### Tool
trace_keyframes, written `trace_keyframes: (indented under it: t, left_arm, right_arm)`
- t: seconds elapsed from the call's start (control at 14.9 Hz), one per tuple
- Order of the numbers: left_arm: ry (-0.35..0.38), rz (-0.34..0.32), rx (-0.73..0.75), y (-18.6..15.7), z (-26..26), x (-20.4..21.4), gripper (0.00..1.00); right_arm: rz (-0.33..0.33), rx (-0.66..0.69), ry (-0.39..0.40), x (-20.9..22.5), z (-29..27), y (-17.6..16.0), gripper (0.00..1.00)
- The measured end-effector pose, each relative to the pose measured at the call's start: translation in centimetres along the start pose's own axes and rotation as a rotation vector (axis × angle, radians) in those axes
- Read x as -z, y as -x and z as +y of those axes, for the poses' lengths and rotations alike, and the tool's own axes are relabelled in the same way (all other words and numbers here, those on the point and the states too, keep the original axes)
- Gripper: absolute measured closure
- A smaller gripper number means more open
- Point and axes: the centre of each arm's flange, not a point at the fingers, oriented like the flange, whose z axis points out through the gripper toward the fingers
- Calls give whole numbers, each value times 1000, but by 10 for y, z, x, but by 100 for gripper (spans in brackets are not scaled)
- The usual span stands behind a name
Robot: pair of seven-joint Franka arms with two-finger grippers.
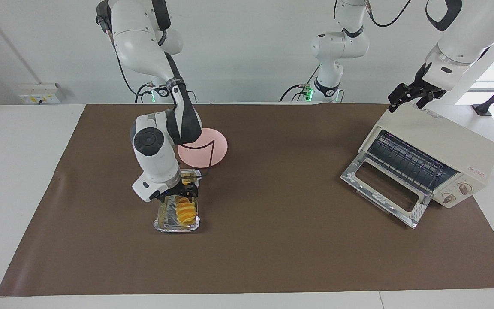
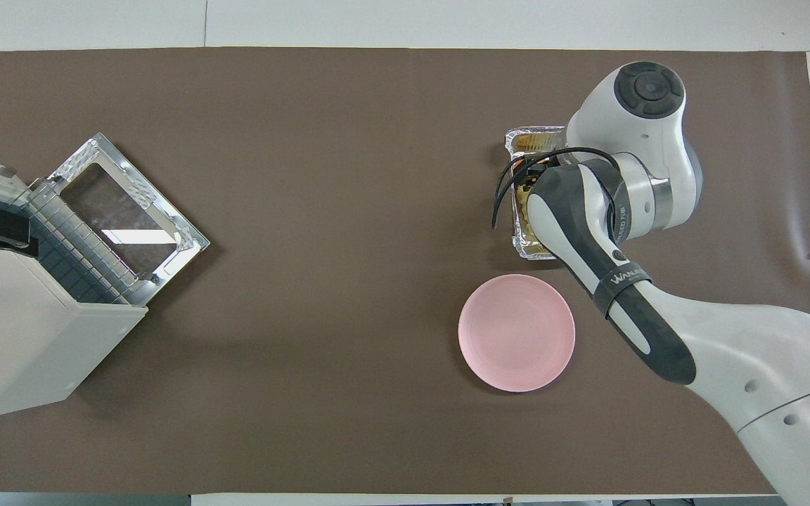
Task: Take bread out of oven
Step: 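Lower the right gripper into the tray and grasp the bread rolls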
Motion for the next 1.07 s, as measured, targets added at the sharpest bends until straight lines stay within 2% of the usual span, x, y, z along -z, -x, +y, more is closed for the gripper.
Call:
trace_keyframes:
  t: [0.47, 0.67, 0.74, 0.87, 1.07]
  left_arm:
    - [0, 0, 0, 0, 0, 0, 0]
    - [0, 0, 0, 0, 0, 0, 0]
    - [0, 0, 0, 0, 0, 0, 0]
    - [0, 0, 0, 0, 0, 0, 0]
    - [0, 0, 0, 0, 0, 0, 0]
  right_arm:
    - [16, 2, 11, -21, -1, 4, 0]
    - [45, 3, 2, -28, -2, 5, 4]
    - [54, 4, -1, -34, -2, 7, 11]
    - [60, 5, -3, -38, -2, 10, 36]
    - [66, 4, -4, -31, -1, 9, 66]
